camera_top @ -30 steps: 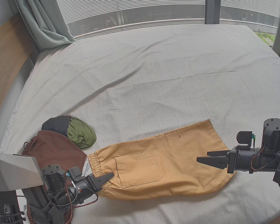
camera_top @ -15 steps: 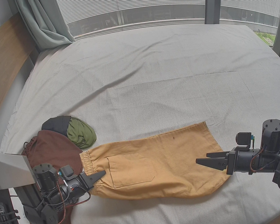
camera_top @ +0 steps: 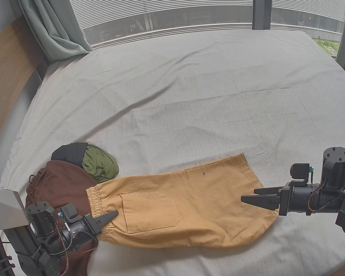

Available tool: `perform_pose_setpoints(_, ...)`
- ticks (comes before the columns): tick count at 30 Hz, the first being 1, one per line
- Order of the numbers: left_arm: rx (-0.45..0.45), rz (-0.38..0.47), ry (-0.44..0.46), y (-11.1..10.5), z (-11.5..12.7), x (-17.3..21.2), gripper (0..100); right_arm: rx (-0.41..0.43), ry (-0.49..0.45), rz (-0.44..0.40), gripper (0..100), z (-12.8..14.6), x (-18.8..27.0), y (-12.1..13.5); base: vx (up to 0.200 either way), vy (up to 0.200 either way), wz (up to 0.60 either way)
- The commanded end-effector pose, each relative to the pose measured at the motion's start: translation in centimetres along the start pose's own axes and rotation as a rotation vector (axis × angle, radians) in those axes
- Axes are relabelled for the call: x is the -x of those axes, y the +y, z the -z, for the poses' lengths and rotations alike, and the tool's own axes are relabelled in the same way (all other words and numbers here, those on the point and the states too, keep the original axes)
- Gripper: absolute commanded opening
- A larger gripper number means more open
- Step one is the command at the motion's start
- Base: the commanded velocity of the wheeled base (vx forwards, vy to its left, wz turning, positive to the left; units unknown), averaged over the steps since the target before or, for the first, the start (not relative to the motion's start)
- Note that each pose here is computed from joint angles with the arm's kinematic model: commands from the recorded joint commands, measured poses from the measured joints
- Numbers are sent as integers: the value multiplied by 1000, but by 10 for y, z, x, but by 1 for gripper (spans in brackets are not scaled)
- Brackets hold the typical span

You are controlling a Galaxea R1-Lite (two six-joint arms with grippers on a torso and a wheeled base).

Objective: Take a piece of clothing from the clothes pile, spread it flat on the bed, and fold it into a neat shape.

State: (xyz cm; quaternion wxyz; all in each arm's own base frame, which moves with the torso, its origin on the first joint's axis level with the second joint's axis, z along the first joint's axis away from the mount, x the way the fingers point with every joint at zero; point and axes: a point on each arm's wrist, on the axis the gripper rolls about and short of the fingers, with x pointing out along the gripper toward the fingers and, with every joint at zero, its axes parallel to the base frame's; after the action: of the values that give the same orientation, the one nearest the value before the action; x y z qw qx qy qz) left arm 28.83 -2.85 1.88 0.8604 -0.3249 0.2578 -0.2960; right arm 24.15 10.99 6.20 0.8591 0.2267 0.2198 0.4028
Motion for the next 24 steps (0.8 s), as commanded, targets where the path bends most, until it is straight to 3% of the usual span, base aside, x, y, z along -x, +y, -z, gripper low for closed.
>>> perform_pose_setpoints(1,0,-17,-13,3,-2,13,0,-1,1,0,100,0,0,0,0,0,0)
perform_pose_setpoints(19,12,-21,-16,6,-3,27,0,-1,1,0,100,0,0,0,0,0,0)
perform_pose_setpoints(24,-18,21,-19,-8,-7,25,0,0,0,0,100,0,0,0,0,0,0)
